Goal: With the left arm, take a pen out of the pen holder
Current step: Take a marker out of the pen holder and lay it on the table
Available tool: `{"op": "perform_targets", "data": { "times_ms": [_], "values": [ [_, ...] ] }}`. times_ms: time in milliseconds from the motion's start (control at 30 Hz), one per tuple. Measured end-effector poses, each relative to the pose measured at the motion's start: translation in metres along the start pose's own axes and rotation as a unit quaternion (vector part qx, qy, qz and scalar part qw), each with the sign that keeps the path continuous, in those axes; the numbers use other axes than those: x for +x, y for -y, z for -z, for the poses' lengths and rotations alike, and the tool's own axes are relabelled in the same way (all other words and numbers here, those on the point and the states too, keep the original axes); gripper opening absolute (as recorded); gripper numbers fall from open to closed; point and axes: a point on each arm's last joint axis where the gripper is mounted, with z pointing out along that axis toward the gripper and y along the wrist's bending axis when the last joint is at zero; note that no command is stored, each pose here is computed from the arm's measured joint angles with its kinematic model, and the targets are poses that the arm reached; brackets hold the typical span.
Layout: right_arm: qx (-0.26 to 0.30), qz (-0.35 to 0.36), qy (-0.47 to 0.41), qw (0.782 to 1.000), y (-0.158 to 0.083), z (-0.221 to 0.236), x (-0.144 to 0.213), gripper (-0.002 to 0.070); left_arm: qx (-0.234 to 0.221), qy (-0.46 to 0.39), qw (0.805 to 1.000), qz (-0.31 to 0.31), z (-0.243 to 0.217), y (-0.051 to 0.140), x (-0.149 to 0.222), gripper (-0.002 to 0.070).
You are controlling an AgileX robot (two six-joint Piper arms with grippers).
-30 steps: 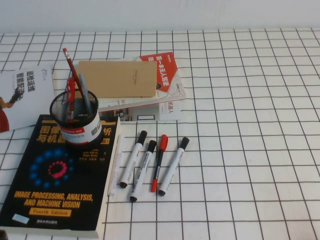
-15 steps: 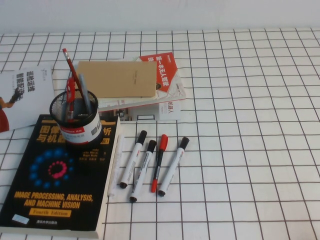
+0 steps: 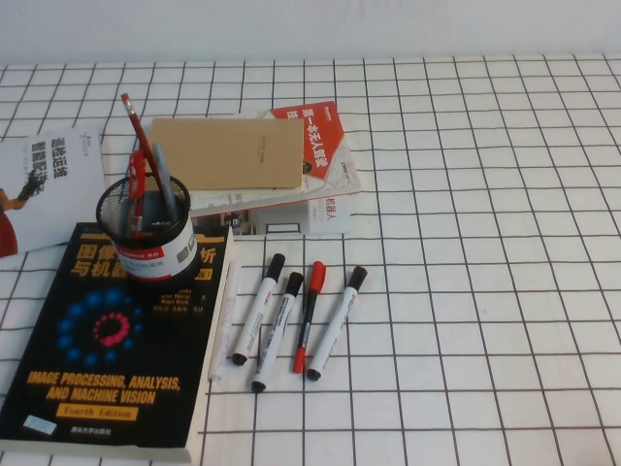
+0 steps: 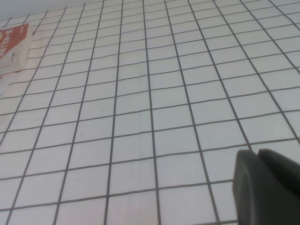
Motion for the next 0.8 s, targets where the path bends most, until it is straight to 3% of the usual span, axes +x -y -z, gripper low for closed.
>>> {"op": "perform_targets", "data": {
  "times_ms": [800],
  "values": [
    [0.0, 0.0, 0.0, 1.0, 0.0, 0.0, 0.0, -0.0016, 0.01, 0.001, 1.0, -0.003, 0.0, 0.0012, -0.0001, -0.0001]
  ]
}}
